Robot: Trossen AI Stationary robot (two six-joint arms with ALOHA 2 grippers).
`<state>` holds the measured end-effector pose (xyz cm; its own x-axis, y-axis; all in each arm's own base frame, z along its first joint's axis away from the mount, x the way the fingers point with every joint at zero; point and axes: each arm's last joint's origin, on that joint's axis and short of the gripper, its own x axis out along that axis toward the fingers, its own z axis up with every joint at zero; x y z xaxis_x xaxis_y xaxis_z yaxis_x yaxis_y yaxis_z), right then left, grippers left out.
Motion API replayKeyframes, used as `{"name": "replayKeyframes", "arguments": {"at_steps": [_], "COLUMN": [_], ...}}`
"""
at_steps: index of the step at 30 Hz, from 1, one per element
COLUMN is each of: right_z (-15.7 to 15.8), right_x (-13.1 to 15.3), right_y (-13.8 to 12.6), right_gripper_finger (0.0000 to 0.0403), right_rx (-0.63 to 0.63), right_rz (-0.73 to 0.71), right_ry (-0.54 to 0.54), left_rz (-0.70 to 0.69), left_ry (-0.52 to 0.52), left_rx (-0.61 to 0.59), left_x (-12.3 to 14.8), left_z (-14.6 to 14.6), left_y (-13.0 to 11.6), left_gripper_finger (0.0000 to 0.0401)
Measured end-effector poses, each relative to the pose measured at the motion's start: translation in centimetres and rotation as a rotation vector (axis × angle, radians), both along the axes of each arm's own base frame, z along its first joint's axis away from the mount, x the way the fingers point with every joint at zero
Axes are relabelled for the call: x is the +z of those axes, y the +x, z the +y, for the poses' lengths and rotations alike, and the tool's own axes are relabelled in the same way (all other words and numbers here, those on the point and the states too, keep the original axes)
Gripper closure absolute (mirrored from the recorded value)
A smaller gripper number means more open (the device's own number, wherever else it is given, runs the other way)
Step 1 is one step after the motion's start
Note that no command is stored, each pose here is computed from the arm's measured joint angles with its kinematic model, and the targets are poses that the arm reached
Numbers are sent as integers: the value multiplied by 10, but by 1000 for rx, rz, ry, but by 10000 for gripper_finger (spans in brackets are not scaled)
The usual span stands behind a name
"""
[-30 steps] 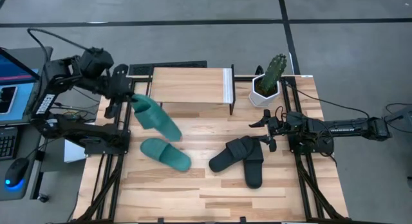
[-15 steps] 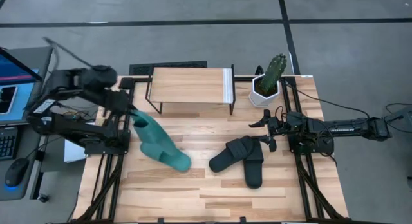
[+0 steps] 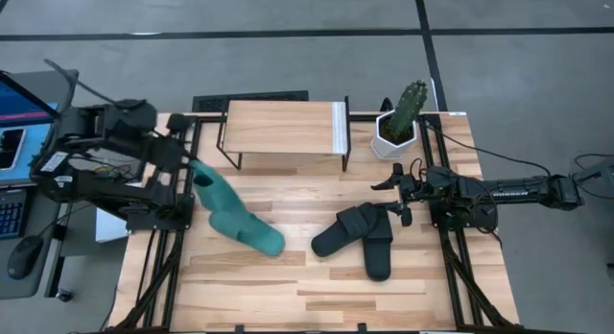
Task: Pick and place slides into the shelf
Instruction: Put the left light blue slide on the shelf
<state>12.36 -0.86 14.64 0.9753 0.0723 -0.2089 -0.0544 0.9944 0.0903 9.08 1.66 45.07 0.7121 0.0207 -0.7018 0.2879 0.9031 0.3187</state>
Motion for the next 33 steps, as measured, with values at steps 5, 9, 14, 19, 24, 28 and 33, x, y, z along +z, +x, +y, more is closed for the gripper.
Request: {"name": "replayKeyframes", "arguments": {"at_steps": [5, 9, 14, 19, 24, 28, 33], "right_z": [0, 0, 0, 0, 0, 0, 0], "right_x": [0, 0, 0, 0, 0, 0, 0], "right_y": [0, 0, 0, 0, 0, 0, 0], "right_gripper_finger": [154, 154, 154, 154, 154, 154, 154], "right_rx": [0, 0, 0, 0, 0, 0, 0], "right_rz": [1, 1, 0, 1, 0, 1, 0], "right_ry": [0, 0, 0, 0, 0, 0, 0], "left_rz": [75, 130, 91, 122, 180, 260, 292], "left_ry": [30, 33, 2, -6, 26, 75, 89], "left_rx": [85, 179, 270, 324, 315, 349, 394], "left_x": [-7, -8, 8, 16, 14, 9, 6], "left_z": [15, 31, 55, 75, 86, 95, 106], "left_y": [26, 40, 51, 61, 71, 75, 73], "left_gripper_finger": [378, 378, 378, 378, 378, 378, 378]}}
